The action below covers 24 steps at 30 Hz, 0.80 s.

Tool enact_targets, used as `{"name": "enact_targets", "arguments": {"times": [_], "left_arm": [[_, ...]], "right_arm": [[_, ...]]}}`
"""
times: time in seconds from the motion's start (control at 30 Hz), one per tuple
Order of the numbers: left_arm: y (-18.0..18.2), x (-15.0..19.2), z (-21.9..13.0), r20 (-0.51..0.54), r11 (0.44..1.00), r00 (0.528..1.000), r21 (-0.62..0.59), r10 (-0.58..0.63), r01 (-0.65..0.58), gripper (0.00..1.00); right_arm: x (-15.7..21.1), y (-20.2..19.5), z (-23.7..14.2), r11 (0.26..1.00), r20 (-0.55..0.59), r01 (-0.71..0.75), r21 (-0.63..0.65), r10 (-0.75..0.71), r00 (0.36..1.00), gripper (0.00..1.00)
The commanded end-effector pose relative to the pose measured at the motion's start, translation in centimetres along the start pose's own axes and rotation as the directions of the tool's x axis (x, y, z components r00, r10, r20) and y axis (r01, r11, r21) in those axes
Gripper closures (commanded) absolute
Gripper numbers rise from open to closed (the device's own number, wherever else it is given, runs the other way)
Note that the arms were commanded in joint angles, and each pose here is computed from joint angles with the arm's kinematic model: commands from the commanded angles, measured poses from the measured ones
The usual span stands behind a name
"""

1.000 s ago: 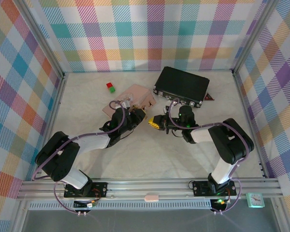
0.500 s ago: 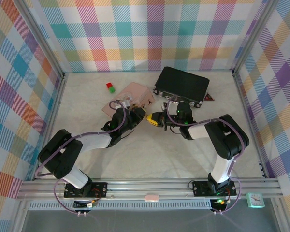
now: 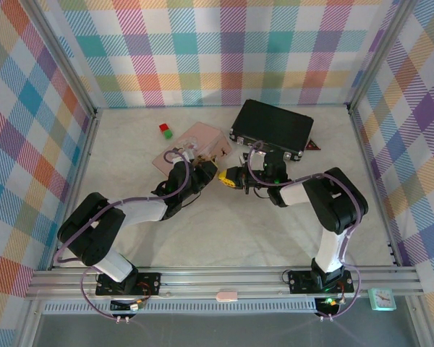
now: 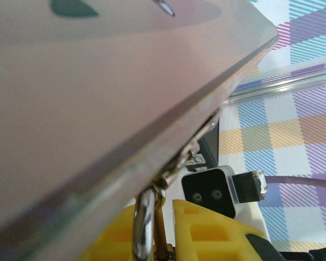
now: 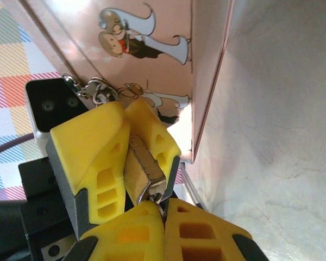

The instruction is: Unlock a padlock with a key

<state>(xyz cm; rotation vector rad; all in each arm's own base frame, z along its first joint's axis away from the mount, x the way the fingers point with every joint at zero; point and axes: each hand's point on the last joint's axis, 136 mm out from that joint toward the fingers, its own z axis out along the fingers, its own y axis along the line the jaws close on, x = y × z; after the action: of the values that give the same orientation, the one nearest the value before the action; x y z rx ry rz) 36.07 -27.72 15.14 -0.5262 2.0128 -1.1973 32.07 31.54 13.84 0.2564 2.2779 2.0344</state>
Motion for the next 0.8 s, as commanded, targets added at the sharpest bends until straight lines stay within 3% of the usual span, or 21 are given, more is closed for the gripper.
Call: {"name": "enact_targets", "arguments": {"times": [0.0, 0.23, 0.43, 0.6, 0.77], "left_arm": [[-4.8, 3.9, -1.3, -0.154, 0.974, 0.98, 0.203, 0.129, -0.096, 1.0], [-4.0, 3.7, -0.9, -0.082, 0.952, 0.973, 0.241, 0.214, -0.188, 1.0], [-3.0, 4.0, -0.2, -0.027, 0.937, 0.984, 0.311, 0.177, -0.16, 1.0], [-2.6, 3.8, 0.8, -0.007, 0.94, 0.992, 0.321, 0.123, -0.115, 1.0], [-1.9, 3.4, 0.8, 0.009, 0.959, 0.992, 0.256, 0.126, -0.124, 1.0]], "right_arm": [[-3.6, 3.8, -0.4, 0.989, 0.131, -0.049, -0.136, 0.067, 0.989, 1.0], [-3.8, 8.3, -1.4, 0.906, 0.059, -0.28, -0.317, 0.314, 0.948, 1.0], [-4.9, 10.3, -2.6, 0.81, 0.083, -0.408, -0.422, 0.483, 0.872, 1.0], [-4.9, 8.7, -1.5, 0.796, 0.074, -0.455, -0.4, 0.522, 0.849, 1.0], [-5.2, 8.7, -0.6, 0.818, 0.076, -0.422, -0.39, 0.485, 0.871, 1.0]]}}
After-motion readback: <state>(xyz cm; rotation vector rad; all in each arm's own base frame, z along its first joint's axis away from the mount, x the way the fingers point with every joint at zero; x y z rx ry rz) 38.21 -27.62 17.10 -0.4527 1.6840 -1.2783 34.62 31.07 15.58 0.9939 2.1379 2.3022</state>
